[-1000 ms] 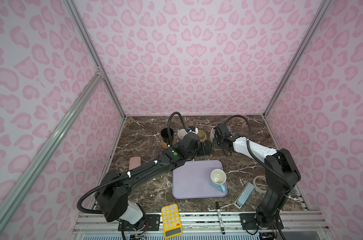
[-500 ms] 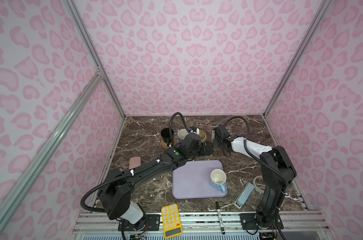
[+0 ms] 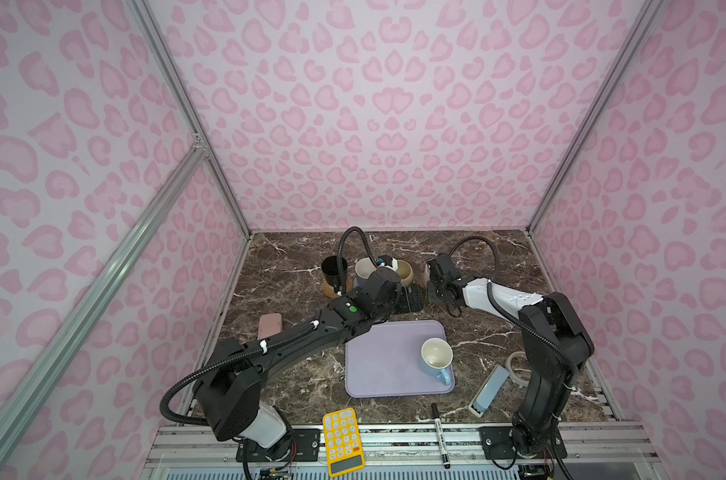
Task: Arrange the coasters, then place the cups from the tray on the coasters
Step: 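Release white speckled mug and move right gripper over light blue mug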
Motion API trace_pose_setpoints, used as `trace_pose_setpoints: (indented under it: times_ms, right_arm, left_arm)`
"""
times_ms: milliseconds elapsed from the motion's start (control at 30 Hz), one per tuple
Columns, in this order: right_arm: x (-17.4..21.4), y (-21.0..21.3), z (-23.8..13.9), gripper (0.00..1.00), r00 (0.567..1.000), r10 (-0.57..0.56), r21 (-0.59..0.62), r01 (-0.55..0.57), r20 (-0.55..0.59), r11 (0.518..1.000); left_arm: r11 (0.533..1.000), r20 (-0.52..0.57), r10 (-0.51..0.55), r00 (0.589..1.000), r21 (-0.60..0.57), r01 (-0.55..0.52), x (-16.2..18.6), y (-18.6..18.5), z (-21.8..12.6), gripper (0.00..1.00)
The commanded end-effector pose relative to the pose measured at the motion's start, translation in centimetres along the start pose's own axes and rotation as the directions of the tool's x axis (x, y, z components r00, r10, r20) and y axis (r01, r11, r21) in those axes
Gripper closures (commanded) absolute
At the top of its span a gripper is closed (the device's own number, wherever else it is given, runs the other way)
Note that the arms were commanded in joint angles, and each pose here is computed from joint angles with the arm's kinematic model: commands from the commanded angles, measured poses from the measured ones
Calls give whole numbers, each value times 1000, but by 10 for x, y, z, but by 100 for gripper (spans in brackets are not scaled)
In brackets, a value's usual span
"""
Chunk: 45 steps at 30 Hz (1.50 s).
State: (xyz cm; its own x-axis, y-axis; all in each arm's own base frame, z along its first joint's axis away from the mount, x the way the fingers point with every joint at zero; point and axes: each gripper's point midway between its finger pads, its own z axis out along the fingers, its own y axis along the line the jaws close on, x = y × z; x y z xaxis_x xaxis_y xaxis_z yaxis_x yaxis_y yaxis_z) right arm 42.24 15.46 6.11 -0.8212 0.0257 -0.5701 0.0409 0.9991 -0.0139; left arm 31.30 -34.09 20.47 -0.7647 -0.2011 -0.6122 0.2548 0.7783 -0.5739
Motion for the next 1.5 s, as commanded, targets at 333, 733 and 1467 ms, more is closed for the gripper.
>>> trace_pose_setpoints:
  times_ms: [333, 733, 1467]
  right_arm:
    - [-7, -4, -48, 2, 999, 31, -49, -29, 39, 998]
    - [79, -17, -155, 2, 997, -73, -294, 59, -36, 954]
    - [196, 8, -204, 16, 973, -208, -424, 146, -101, 894]
  left_arm:
    - [997, 27, -11, 1000, 80, 9, -4, -14, -21, 3]
    - [970, -72, 68, 995, 240, -49, 26, -35, -64, 3]
    - [963, -181, -14, 983, 261, 62, 78, -7, -82, 3]
